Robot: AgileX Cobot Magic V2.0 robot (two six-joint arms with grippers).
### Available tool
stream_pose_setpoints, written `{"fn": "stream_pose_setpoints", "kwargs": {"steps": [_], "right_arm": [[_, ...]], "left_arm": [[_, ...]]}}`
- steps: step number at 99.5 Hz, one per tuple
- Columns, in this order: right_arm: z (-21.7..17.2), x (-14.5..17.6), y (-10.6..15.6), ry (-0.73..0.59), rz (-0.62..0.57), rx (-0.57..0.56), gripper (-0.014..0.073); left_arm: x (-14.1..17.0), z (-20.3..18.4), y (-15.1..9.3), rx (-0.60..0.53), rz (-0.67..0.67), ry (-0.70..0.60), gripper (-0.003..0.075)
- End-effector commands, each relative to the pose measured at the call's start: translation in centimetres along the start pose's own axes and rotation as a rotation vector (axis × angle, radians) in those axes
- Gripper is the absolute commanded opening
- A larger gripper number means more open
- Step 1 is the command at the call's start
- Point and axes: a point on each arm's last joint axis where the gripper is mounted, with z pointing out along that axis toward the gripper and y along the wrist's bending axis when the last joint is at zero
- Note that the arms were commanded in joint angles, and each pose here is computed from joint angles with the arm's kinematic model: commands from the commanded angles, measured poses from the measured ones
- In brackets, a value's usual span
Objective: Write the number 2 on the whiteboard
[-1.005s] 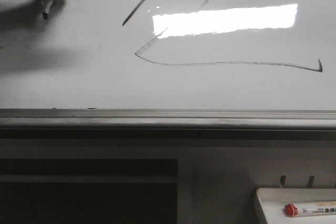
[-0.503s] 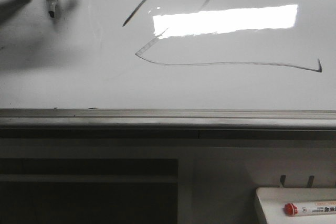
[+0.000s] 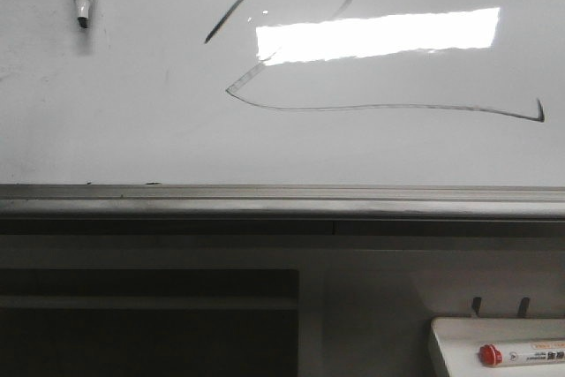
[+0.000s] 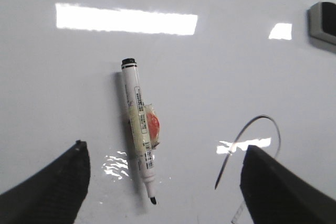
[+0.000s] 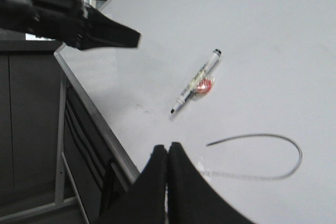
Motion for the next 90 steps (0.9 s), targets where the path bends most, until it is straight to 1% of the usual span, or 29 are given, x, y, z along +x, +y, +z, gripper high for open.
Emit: {"fn": "stream_pose_setpoints", "kwargs": {"steps": [1,7,12,14,19,21,26,39,90], "right_arm": [[-0.7,1.2,-0.6,-0.032,-0.018,0.111,-0.0071],[-1.0,3.1,-0.4,-0.015,-0.016,0.147,-0.0071],[-1.3,4.2,-0.3,-0.008,-0.014,0.169,-0.0071],[-1.4,4.6,-0.2,-0.002,-0.014,0.170,-0.0071],[-1.5,5.2,-0.1,0.008,-0.013,0.167,-0.0071],[-1.5,5.3,0.0,0.012,-0.013,0.166,-0.0071],[-1.5,5.5,0.0,0.018,-0.013,0.163,-0.0071],[-1.5,5.7,0.1,0.023,-0.013,0.161,-0.0071],[-1.5,5.7,0.1,0.023,-0.011,0.161,-0.0071]], "left_arm": [[0.0,-2.4,0.2,-0.003,0.060,-0.089,0.0454],[1.1,-3.7,0.3,-0.001,0.082,-0.110,0.0376],[1.9,-4.6,0.5,0.001,0.090,-0.124,0.0274],[2.2,-4.9,0.5,0.002,0.089,-0.130,0.0246],[2.8,-5.5,0.7,0.003,0.089,-0.144,0.0126],[3.1,-5.8,0.7,0.004,0.089,-0.150,0.0097],[3.5,-6.2,0.8,0.006,0.089,-0.161,-0.0019],[4.2,-6.8,0.9,0.008,0.089,-0.178,-0.0020],[4.3,-6.8,0.9,0.008,0.089,-0.175,-0.0020]]}}
